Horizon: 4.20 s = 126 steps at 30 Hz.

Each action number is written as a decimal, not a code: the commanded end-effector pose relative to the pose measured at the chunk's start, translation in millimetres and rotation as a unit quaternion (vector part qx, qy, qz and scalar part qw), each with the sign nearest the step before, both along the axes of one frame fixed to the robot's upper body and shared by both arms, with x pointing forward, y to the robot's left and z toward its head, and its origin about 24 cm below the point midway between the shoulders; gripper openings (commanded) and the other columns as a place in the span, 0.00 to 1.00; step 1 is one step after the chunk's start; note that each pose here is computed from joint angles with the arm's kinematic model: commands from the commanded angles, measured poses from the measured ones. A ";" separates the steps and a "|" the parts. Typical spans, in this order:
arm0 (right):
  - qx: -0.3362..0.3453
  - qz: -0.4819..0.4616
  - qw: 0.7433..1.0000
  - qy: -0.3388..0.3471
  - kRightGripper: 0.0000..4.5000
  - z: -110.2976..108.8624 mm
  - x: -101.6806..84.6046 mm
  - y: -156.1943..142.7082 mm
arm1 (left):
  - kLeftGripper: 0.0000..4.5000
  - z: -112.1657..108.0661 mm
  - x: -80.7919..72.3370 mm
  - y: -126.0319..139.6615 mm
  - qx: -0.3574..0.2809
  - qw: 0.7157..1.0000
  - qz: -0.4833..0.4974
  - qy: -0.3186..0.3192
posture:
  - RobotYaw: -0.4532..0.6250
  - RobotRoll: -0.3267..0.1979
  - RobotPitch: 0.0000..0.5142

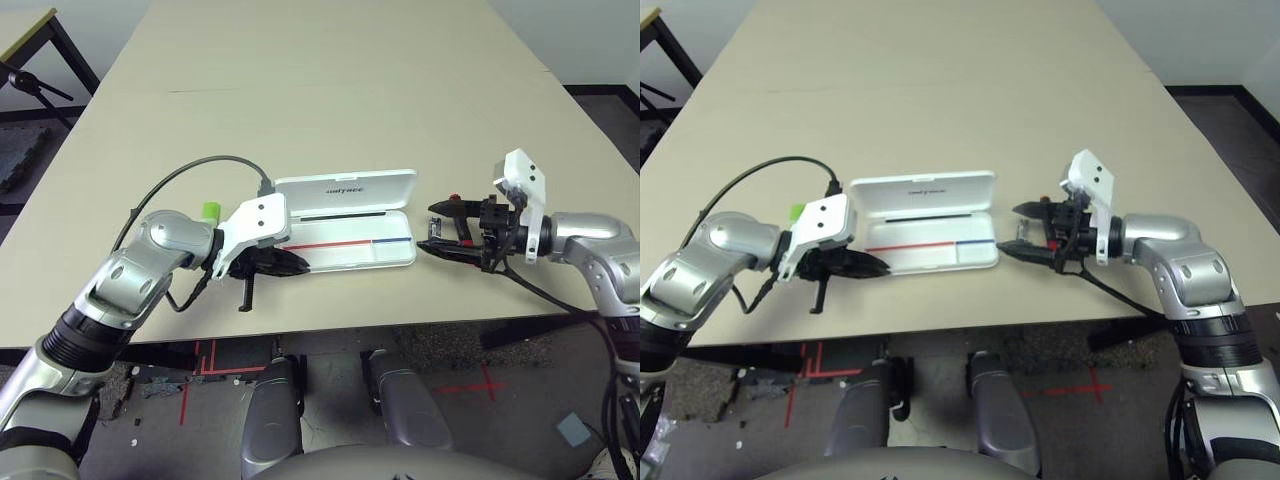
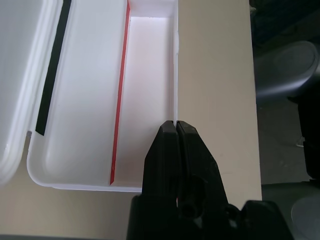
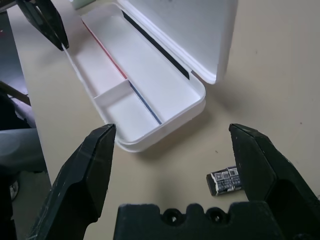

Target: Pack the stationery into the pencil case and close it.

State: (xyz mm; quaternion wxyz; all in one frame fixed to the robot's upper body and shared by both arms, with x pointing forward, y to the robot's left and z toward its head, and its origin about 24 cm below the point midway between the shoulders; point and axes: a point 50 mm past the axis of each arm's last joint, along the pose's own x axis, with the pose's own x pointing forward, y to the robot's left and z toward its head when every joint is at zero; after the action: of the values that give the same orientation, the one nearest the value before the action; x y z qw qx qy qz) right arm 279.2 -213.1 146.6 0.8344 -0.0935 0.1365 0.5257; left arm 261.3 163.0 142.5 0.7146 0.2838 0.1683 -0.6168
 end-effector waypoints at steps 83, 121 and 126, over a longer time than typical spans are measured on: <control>-0.094 -0.471 0.868 0.123 0.30 -35.1 13.7 -31.1 | 1.00 36.8 -6.5 26.5 -0.053 0.997 0.017 -0.052 | 0.26 0.62 0.32; -0.276 0.070 0.947 -0.148 0.12 66.0 -8.4 62.0 | 1.00 38.9 -14.3 43.0 -0.029 0.996 0.061 -0.058 | 0.32 0.62 0.33; -0.268 0.094 0.943 -0.173 0.12 62.2 -6.7 91.9 | 1.00 37.7 -15.8 42.3 -0.029 0.996 0.065 -0.058 | 0.32 0.62 0.34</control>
State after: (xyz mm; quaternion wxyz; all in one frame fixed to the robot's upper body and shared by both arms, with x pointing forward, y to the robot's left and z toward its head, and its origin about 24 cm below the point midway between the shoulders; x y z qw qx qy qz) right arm 273.8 -127.2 208.7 0.7421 -0.4006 0.1215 0.5235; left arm 247.4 205.0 179.6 0.7688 0.2822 0.1250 -0.5600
